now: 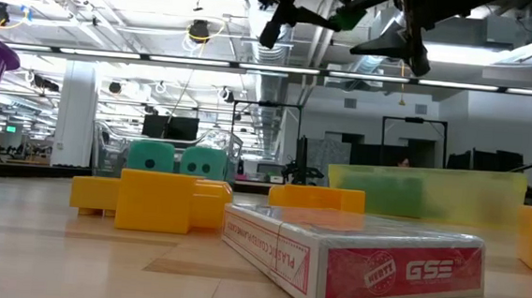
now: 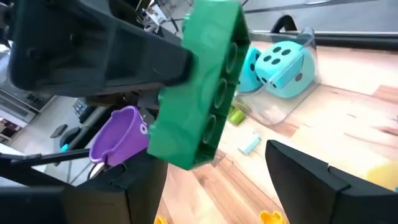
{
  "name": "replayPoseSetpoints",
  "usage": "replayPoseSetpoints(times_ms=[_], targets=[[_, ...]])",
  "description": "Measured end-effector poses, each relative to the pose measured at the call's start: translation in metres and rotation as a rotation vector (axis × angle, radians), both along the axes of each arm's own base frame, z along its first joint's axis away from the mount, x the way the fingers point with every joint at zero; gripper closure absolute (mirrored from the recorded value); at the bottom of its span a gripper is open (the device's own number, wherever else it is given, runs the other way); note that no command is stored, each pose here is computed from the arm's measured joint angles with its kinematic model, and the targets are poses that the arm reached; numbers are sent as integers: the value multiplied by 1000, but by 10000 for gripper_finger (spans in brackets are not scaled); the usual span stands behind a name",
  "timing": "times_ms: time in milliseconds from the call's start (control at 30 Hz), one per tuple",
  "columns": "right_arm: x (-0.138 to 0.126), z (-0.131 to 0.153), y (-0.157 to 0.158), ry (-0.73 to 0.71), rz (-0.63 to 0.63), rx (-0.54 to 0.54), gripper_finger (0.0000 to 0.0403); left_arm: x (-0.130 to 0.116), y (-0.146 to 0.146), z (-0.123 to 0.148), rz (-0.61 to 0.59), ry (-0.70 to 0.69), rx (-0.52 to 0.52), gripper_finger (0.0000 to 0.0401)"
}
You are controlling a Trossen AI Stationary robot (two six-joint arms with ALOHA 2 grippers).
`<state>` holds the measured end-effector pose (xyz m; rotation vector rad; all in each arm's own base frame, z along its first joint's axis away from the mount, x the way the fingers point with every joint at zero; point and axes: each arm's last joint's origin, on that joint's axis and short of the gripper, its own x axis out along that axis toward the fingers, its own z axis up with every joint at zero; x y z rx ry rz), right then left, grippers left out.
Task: Pick & Place Toys
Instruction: Put the green game piece into the yellow bin
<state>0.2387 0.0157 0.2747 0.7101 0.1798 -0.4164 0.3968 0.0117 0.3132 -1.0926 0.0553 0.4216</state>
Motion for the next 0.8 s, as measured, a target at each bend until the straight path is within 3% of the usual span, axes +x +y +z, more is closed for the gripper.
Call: replayPoseSetpoints(times_ms=[167, 800], targets=[[1, 3, -2, -27, -10, -2, 143, -1, -1, -5, -1, 54, -1, 262], [2, 6, -4, -60, -11, 1, 143, -1, -3, -5, -9, 52, -3, 262]])
